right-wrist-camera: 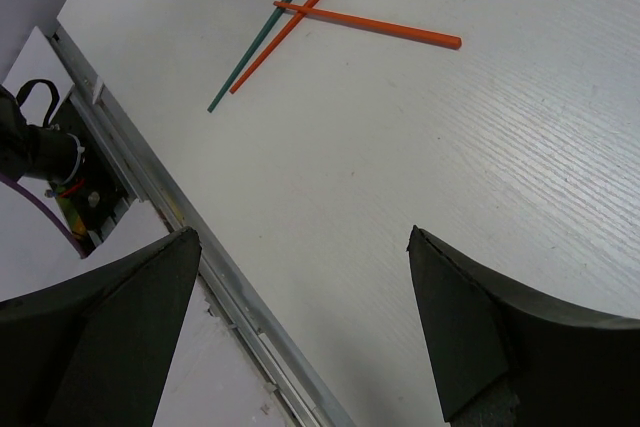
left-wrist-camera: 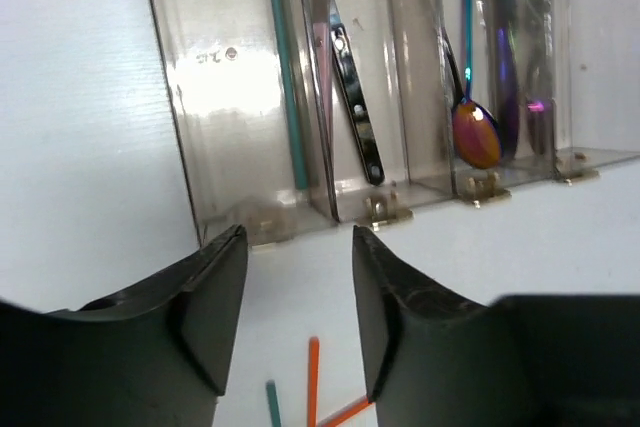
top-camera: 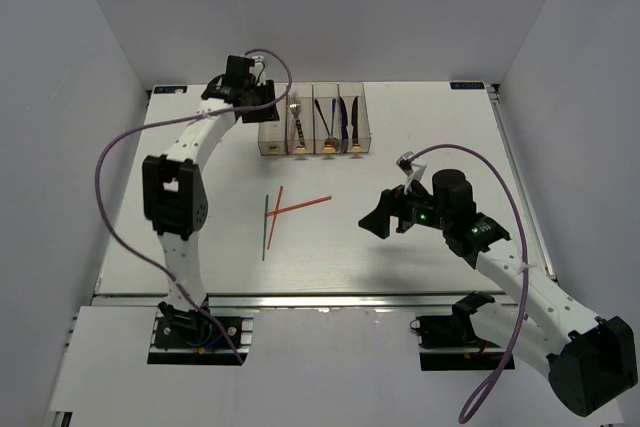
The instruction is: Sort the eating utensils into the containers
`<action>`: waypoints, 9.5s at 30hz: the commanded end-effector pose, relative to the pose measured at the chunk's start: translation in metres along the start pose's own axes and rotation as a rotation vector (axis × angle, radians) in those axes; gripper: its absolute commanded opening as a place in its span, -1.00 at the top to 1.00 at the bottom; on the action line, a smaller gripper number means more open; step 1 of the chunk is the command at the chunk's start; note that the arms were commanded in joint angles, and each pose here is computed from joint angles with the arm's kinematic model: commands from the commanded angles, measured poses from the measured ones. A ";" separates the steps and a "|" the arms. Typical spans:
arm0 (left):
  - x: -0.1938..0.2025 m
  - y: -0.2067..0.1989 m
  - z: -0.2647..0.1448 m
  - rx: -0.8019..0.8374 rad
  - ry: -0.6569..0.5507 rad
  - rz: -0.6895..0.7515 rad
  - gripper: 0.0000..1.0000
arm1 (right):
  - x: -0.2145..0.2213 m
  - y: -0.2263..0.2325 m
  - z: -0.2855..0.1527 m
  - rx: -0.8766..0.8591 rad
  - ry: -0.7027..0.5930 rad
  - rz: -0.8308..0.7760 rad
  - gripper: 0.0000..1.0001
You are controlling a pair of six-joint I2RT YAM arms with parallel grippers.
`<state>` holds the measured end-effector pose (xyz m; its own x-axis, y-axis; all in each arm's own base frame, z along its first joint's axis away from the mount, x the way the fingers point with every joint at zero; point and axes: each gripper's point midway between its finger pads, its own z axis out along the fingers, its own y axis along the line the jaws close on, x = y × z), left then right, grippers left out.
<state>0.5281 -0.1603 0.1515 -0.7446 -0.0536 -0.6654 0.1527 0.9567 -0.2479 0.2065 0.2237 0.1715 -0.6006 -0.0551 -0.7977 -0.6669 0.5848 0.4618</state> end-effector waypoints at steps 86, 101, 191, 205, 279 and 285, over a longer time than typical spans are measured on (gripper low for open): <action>-0.104 0.007 0.006 -0.084 -0.310 0.069 1.00 | -0.046 0.006 -0.040 0.126 -0.147 -0.101 -0.79; -0.083 0.017 0.043 -0.004 -0.287 0.048 1.00 | -0.041 -0.001 -0.030 0.130 -0.114 -0.087 -0.79; 0.144 0.023 -0.091 -0.379 -0.074 0.052 1.00 | -0.002 -0.012 -0.011 0.101 -0.031 -0.007 -0.79; -0.067 0.023 -0.004 -0.354 -0.254 0.124 1.00 | -0.002 -0.018 -0.005 0.116 -0.013 -0.007 -0.79; 0.174 -0.004 -0.075 -0.225 -0.050 -0.127 -0.96 | -0.032 -0.048 -0.010 0.369 -0.084 0.220 -0.79; 0.178 -0.022 -0.055 -0.262 0.005 -0.051 -0.96 | -0.041 -0.031 -0.013 0.296 -0.109 0.212 -0.79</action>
<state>0.3476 -0.1699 0.0622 -0.7779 -0.1077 -0.6191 -0.0506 0.9927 -0.1092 0.2423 0.1879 0.1579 -0.7053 0.1340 -0.6962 -0.3057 0.8285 0.4692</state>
